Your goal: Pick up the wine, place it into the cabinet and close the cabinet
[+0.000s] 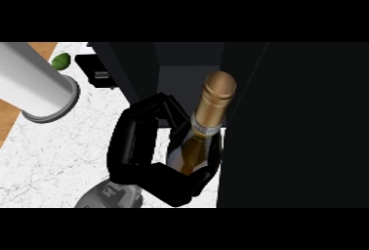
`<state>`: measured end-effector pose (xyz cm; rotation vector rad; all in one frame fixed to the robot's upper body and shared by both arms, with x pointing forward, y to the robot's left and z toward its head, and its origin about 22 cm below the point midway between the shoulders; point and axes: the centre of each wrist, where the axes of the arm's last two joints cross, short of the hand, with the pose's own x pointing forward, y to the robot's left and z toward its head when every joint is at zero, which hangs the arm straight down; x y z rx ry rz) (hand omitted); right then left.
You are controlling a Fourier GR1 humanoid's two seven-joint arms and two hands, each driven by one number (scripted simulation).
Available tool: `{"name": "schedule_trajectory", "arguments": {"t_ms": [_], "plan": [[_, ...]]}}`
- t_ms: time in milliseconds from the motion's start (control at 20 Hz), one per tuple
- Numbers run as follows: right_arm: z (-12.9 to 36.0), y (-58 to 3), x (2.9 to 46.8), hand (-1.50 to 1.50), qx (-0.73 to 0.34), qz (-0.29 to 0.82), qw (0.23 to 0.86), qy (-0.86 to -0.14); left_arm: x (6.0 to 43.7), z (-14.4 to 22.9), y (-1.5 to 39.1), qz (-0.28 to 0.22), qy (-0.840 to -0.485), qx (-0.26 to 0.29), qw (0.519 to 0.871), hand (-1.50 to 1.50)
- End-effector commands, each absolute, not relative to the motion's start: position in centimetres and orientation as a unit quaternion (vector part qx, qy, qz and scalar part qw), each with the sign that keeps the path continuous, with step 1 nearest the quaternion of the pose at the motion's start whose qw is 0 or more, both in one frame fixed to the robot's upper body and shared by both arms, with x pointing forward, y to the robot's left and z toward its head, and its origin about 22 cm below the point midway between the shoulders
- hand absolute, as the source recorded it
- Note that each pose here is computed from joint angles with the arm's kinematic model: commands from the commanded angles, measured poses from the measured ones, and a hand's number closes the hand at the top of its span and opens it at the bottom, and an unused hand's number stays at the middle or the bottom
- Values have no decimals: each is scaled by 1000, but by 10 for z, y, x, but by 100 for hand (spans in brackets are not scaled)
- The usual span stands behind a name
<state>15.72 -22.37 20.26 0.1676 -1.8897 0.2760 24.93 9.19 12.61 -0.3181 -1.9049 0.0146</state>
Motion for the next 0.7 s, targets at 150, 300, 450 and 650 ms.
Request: {"name": "schedule_trajectory", "arguments": {"t_ms": [150,300,450,650], "plan": [[216,-225,134,-150,101,128,557,-814,259,147,66,10,-815,-117,568,150],[205,-223,131,-150,109,122,555,-816,279,132,54,8,-817,-89,569,150],[210,-229,135,-150,112,119,560,-812,290,124,64,4,-818,-82,569,150],[218,-217,131,-150,107,113,554,-818,274,107,47,14,-821,-74,565,150]]}}
